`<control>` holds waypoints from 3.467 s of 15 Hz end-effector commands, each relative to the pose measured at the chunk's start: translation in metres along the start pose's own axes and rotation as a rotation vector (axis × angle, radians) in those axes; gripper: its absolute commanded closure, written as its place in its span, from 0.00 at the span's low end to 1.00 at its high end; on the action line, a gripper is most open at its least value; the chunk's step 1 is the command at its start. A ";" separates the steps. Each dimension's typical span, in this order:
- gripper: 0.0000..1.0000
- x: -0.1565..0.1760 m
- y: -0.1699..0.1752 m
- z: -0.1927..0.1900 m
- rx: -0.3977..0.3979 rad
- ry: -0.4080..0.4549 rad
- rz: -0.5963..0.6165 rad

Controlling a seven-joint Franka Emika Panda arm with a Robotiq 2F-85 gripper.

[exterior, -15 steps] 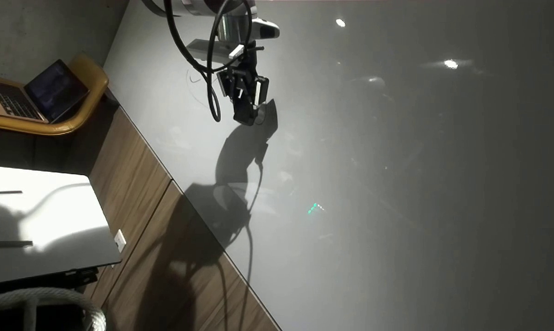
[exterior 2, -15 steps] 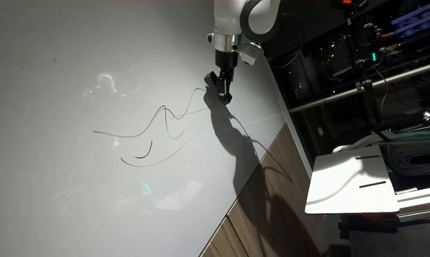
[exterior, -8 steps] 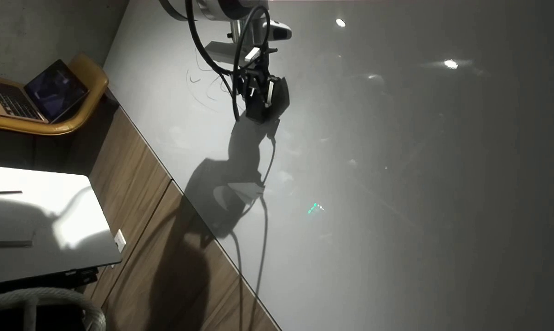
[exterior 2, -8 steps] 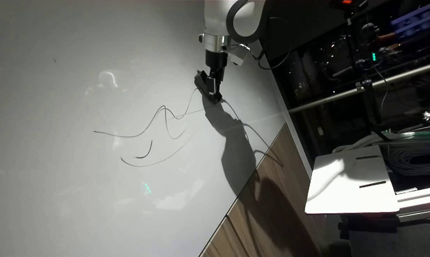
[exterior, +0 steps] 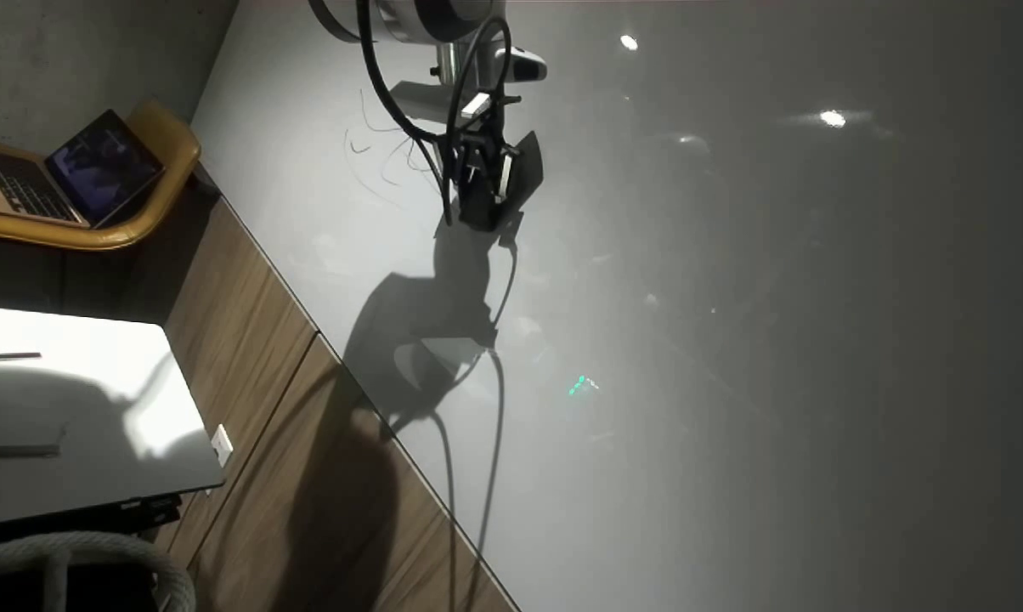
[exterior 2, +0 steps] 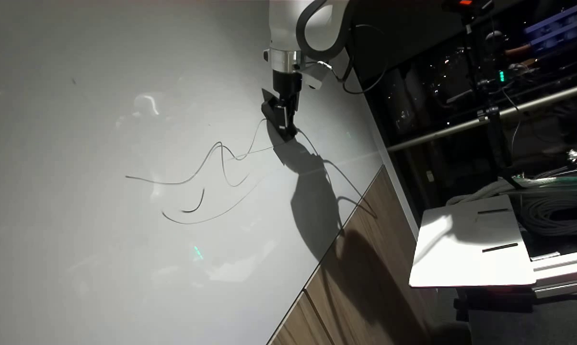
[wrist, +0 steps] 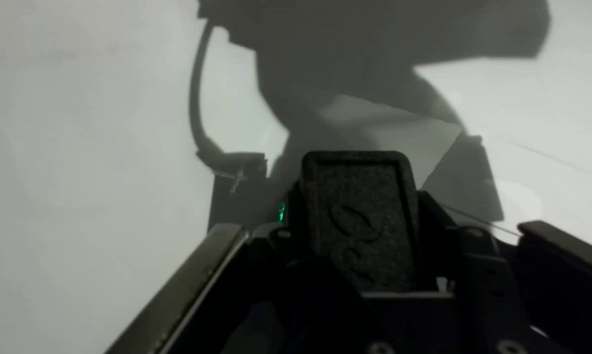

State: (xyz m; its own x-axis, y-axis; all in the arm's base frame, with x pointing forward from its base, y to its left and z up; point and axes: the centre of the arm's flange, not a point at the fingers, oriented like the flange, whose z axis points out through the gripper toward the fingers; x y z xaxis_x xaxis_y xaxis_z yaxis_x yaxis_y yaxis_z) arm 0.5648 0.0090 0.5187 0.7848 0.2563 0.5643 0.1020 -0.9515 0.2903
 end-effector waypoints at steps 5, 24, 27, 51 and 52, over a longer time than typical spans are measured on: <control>0.69 0.053 -0.033 0.029 0.044 -0.016 -0.031; 0.69 0.120 -0.216 0.021 0.150 -0.076 -0.142; 0.69 0.131 -0.255 0.020 0.183 -0.077 -0.177; 0.69 0.181 -0.336 -0.028 0.135 -0.169 -0.381; 0.69 0.172 -0.326 -0.025 0.131 -0.179 -0.371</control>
State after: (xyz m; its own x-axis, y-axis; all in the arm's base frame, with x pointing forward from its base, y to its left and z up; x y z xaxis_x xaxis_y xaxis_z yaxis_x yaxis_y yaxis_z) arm 0.6024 0.4237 0.5295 0.7791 0.5778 0.2432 0.5096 -0.8097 0.2910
